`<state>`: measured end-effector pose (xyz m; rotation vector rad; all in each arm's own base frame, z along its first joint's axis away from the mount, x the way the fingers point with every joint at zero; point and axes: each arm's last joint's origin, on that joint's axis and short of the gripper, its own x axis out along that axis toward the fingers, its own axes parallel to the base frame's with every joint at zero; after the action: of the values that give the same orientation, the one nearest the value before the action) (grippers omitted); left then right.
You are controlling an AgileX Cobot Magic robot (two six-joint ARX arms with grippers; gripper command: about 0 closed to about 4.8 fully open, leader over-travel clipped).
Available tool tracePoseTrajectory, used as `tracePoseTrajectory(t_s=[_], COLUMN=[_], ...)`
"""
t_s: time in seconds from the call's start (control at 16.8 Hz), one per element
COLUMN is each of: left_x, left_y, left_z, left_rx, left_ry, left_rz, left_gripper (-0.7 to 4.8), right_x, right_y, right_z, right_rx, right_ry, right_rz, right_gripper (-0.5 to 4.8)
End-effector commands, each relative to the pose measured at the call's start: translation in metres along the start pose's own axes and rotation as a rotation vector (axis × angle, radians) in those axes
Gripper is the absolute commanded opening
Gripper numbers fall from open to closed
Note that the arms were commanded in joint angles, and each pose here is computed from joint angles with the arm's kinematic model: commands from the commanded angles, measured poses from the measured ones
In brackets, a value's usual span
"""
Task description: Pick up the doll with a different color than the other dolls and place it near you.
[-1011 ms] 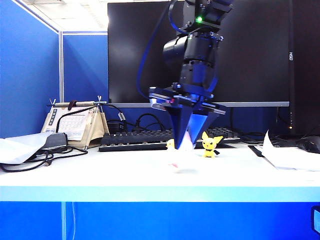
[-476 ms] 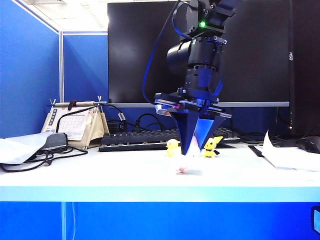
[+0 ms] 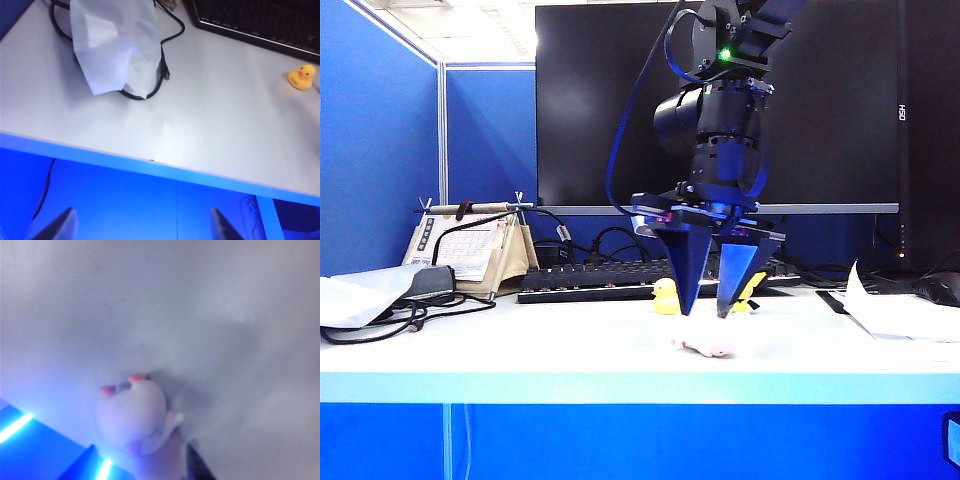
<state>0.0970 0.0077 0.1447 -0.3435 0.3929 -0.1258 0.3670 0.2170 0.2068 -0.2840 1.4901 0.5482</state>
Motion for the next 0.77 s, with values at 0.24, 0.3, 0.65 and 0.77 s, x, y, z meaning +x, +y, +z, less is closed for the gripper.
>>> tracePoseTrajectory(t_s=[0.24, 0.3, 0.65, 0.77], left_x=[0.000, 0.000, 0.000, 0.000], left_y=[-0.001, -0.001, -0.001, -0.001], left_z=[0.002, 0.002, 0.002, 0.002], left_rx=[0.006, 0.006, 0.006, 0.006], left_ry=[-0.013, -0.013, -0.013, -0.013], left_rz=[-0.006, -0.006, -0.006, -0.006], left_gripper=[3.50, 3.50, 3.50, 3.50], right_x=[-0.021, -0.033, -0.162, -0.193], right_y=[0.000, -0.001, -0.002, 0.000], right_z=[0.010, 0.015, 0.018, 0.000], right_rx=[-0.015, -0.015, -0.020, -0.020], right_ry=[-0.112, -0.155, -0.571, -0.642], right_rz=[0.002, 0.003, -0.020, -0.032], right_gripper=[2.76, 2.76, 2.74, 2.74])
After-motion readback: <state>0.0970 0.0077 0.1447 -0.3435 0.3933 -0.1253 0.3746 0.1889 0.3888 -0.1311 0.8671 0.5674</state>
